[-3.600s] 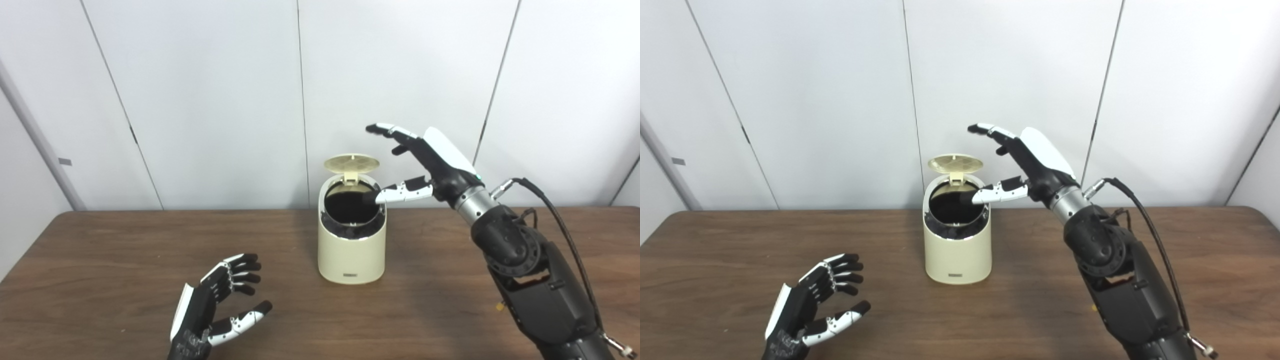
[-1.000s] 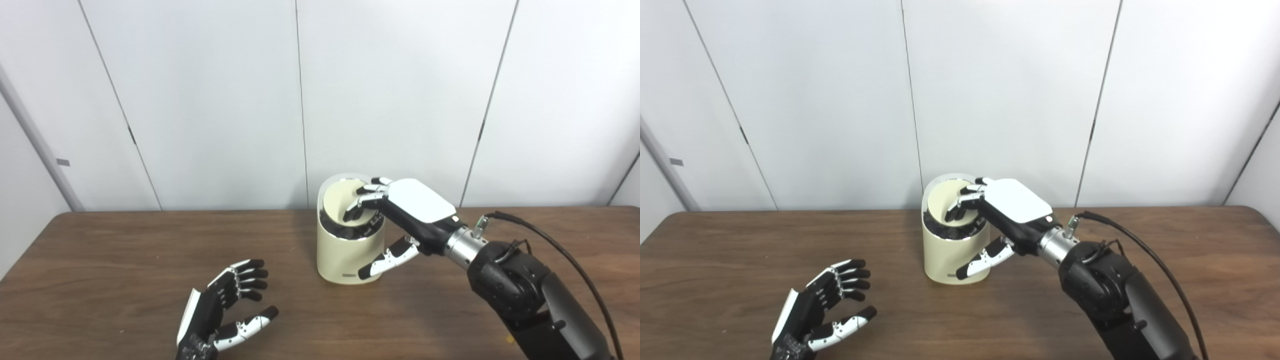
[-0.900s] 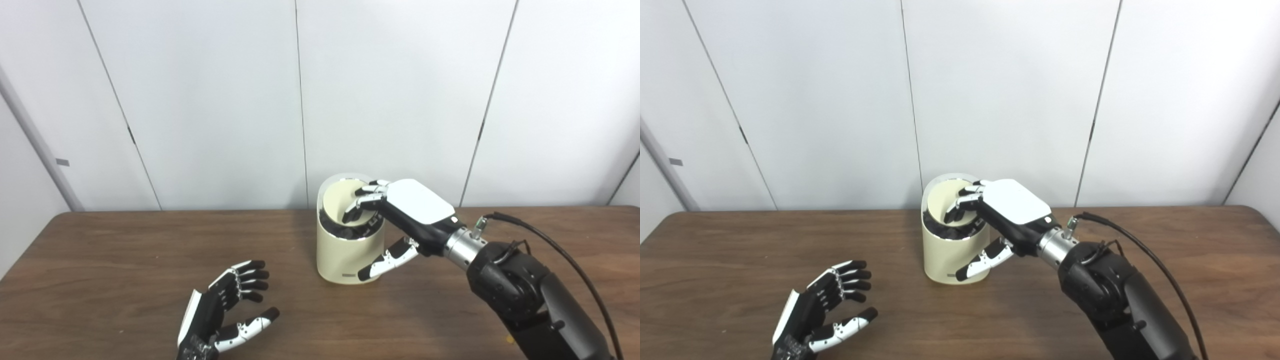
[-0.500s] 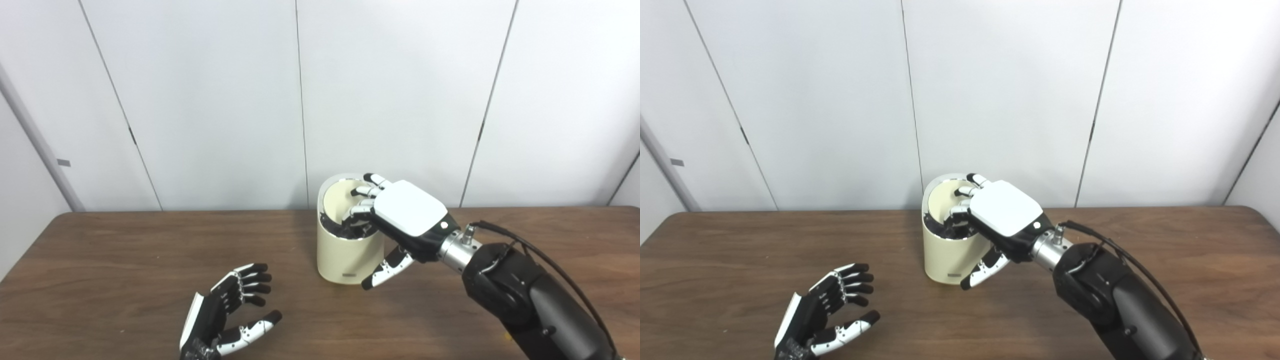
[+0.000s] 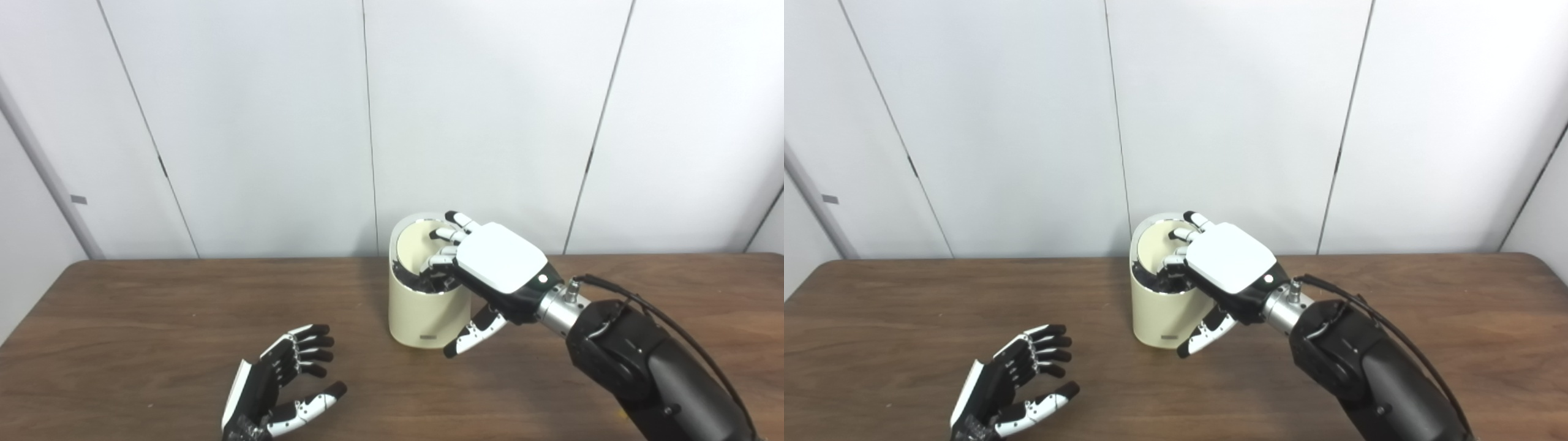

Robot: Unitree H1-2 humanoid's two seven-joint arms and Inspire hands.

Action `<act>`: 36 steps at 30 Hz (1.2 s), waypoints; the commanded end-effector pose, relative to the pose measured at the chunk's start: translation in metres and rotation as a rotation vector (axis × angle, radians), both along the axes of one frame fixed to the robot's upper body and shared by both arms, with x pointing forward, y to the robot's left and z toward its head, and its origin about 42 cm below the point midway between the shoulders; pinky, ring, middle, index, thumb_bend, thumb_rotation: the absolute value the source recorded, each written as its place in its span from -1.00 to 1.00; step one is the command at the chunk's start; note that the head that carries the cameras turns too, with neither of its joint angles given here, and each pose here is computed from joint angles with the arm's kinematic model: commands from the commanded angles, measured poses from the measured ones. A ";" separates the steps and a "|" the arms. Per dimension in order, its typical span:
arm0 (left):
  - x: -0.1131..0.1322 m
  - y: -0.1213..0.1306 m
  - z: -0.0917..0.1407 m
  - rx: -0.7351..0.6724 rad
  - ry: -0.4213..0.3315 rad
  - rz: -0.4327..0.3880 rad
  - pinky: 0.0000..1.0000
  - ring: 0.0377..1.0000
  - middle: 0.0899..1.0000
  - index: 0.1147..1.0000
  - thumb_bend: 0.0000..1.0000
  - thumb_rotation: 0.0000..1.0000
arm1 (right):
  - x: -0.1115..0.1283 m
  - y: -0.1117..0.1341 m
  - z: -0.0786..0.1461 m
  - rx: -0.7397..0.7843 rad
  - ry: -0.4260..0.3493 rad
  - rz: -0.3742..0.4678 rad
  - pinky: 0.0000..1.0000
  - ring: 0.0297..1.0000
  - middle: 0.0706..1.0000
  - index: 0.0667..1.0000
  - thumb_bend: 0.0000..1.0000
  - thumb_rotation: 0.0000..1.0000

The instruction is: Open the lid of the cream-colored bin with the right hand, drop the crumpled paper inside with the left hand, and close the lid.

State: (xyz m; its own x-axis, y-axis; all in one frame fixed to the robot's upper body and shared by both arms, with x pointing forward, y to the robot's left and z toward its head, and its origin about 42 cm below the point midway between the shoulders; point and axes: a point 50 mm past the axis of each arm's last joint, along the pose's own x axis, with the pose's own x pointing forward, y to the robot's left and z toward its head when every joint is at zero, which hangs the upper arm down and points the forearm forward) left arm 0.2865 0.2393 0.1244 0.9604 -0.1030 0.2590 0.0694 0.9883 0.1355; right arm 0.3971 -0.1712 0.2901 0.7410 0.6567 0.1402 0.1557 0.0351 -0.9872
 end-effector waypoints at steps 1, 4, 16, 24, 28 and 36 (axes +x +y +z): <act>0.000 -0.001 0.008 0.004 -0.037 -0.001 0.16 0.30 0.38 0.43 0.31 -1.00 | 0.001 -0.005 0.006 0.062 0.059 -0.030 0.97 0.76 0.31 0.32 0.50 -0.08; 0.001 -0.001 0.009 0.009 -0.040 -0.001 0.17 0.30 0.37 0.43 0.33 -1.00 | -0.002 -0.007 0.015 0.170 0.095 -0.051 0.97 0.78 0.36 0.36 0.43 -0.04; 0.002 0.000 0.010 0.014 -0.040 -0.005 0.21 0.32 0.37 0.43 0.33 -1.00 | -0.015 -0.029 0.026 0.498 0.068 -0.047 0.55 0.76 0.55 0.53 0.35 -0.10; 0.004 0.001 0.013 0.023 -0.049 -0.005 0.19 0.31 0.37 0.43 0.33 -1.00 | -0.025 -0.060 -0.006 0.734 0.137 -0.065 0.51 0.79 0.89 0.90 0.50 -0.47; 0.006 0.003 0.016 0.040 -0.063 0.001 0.16 0.29 0.37 0.43 0.33 -1.00 | -0.029 -0.076 -0.033 0.803 0.197 -0.129 0.61 0.82 0.91 0.94 0.62 -0.32; 0.014 0.008 0.025 0.050 -0.093 -0.002 0.16 0.29 0.36 0.42 0.33 -1.00 | -0.048 -0.089 -0.073 0.911 0.243 -0.208 0.54 0.75 0.84 0.83 0.64 -0.29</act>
